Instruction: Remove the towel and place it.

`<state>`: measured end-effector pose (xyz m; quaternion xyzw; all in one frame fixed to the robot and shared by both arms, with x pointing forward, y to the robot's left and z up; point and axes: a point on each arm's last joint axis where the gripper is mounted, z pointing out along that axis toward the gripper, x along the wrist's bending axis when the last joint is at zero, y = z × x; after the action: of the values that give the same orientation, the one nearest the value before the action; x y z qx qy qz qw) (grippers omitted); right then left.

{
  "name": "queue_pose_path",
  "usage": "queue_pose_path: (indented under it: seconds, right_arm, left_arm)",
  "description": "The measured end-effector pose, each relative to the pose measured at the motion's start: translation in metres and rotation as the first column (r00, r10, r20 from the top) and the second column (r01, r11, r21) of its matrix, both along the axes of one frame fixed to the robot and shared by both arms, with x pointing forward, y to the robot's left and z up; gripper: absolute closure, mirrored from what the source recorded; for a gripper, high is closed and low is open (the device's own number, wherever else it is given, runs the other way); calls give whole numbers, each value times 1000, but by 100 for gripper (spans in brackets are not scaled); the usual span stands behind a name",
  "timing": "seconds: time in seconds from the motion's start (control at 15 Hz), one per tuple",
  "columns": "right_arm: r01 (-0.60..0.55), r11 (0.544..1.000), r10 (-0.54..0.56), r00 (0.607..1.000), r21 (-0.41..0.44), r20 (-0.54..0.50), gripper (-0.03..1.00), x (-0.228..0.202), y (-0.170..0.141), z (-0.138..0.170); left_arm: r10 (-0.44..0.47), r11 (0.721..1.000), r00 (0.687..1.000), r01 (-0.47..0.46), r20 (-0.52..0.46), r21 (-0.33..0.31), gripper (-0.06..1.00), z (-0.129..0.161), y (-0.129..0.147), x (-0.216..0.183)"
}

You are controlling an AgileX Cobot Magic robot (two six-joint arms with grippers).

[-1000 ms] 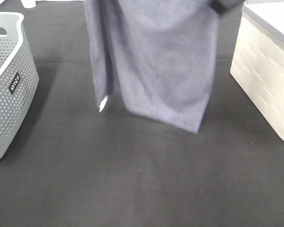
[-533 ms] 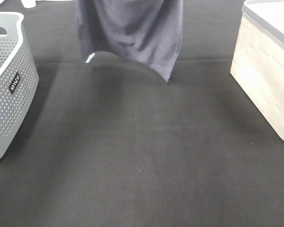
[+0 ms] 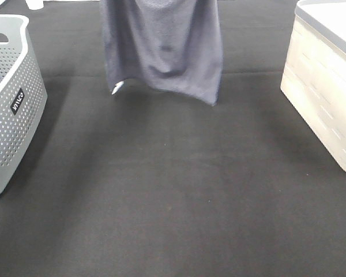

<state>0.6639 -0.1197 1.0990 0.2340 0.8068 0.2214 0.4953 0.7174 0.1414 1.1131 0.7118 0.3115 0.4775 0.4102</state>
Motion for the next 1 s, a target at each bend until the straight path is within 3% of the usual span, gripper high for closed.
queue_pose_path:
  seconds: [0.2,0.4,0.67,0.8,0.87,1.0]
  right_arm:
    - [23,997,-26,999,72,29,96,23,-15,-7]
    - [3,989,-19,993,145,114,96,41,-16,8]
    - [37,982,-59,992,187,112,96,57,-32,0]
    - [125,970,-131,991,207,16,96,59,-37,-15]
    - [191,954,-179,981,231,-69,96,56,-38,-24]
    - [324,921,-258,923,216,-285,96,47,-42,-41]
  left_arm:
    - [10,1000,998,-9,62,-21,94,-9,12,13]
    - [3,999,990,3,141,-43,94,-6,16,18]
    - [-5,1000,987,7,164,-10,94,-10,17,21]
    - [4,1000,998,-5,67,24,94,-29,15,24]
    - [15,998,999,-14,-30,58,94,-43,11,23]
    - [45,993,974,-18,-222,121,94,-63,2,15]
